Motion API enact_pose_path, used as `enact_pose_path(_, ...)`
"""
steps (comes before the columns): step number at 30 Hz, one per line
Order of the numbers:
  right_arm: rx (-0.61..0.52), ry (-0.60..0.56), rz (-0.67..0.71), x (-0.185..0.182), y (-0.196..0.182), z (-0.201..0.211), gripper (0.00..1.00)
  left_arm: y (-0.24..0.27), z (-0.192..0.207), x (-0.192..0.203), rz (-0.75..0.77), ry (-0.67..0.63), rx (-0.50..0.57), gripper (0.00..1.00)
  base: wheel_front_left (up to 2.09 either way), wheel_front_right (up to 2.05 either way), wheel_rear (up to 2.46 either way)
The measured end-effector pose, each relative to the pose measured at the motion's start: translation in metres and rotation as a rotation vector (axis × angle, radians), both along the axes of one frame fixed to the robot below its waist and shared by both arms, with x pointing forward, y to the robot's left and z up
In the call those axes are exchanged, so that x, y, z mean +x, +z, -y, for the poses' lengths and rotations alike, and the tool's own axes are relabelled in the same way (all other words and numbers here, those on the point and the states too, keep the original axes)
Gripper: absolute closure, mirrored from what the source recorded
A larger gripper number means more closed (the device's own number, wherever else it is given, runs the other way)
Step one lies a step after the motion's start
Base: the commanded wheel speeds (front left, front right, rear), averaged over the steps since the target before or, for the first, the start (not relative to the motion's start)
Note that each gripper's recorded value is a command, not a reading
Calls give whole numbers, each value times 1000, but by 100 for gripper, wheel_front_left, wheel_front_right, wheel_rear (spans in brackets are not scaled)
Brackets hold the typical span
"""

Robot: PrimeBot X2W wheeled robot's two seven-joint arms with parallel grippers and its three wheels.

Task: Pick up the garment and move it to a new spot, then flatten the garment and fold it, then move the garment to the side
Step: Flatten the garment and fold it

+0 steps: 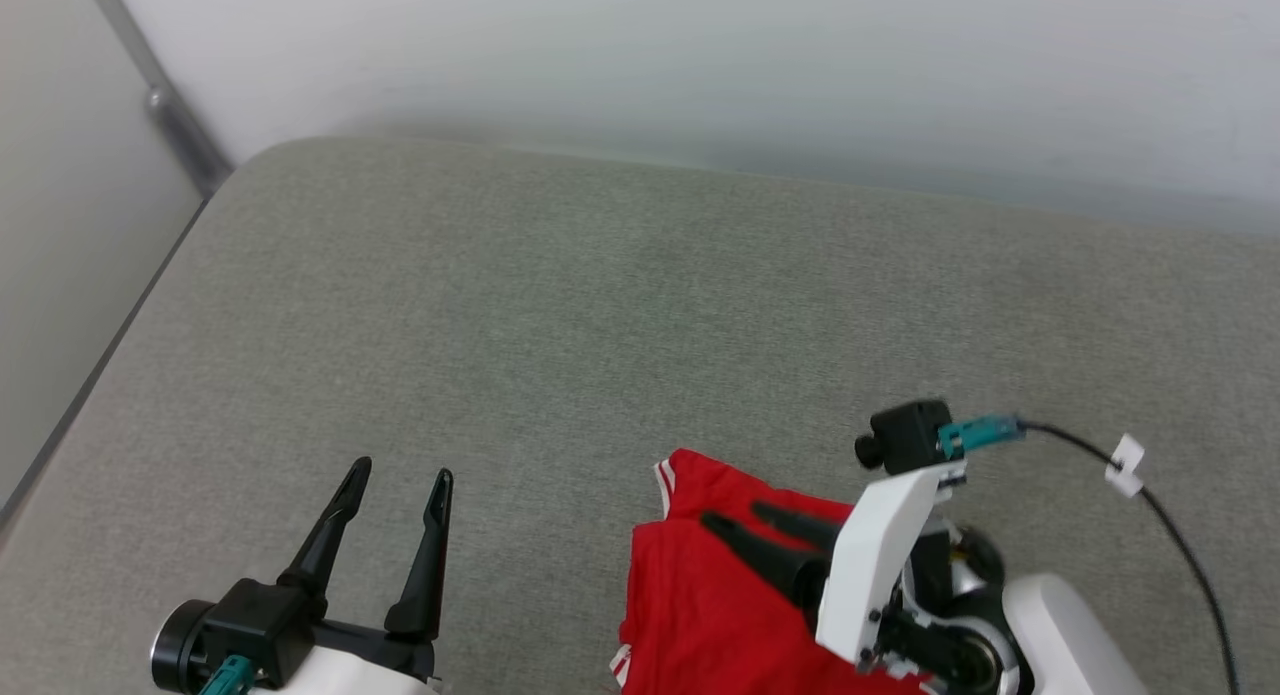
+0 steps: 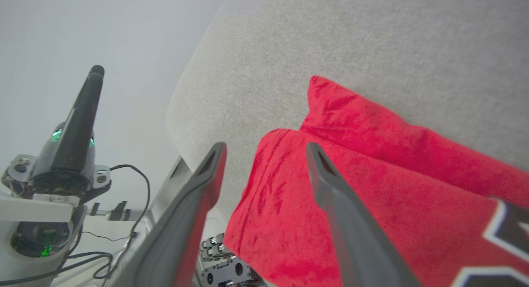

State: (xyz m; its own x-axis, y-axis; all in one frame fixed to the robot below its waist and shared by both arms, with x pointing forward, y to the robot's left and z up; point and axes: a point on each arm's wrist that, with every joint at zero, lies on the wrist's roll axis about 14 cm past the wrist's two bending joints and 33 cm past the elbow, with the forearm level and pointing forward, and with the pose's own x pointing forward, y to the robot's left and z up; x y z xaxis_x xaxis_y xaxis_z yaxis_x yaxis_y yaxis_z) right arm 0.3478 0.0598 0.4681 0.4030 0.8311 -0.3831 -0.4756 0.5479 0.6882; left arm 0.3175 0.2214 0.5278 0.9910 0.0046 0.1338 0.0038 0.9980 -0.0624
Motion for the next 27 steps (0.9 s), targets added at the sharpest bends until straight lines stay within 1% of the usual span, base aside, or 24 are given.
enact_pose_path(4,-167,-64,234,32,20,28,0,2,7,7,8,-27,-2,0,0,0,0)
enact_pose_path(8,-349,-171,449,63,34,84,0,3,14,14,12,-51,-5,0,0,0,0)
enact_pose_path(10,-402,-227,544,74,44,108,0,3,18,18,15,-64,-12,0,0,0,0)
enact_pose_path(13,-452,-313,683,87,63,143,0,4,25,24,19,-83,-22,0,0,0,0)
enact_pose_path(16,-468,-407,781,91,77,176,0,4,33,29,23,-105,-31,0,0,0,0)
enact_pose_path(21,-454,-549,845,79,83,217,0,8,42,33,36,-127,-68,0,0,0,0)
enact_pose_path(23,-428,-613,873,73,90,228,0,9,44,34,41,-133,-76,0,0,0,0)
enact_pose_path(27,-381,-688,901,57,95,235,0,11,46,32,46,-139,-99,0,0,0,0)
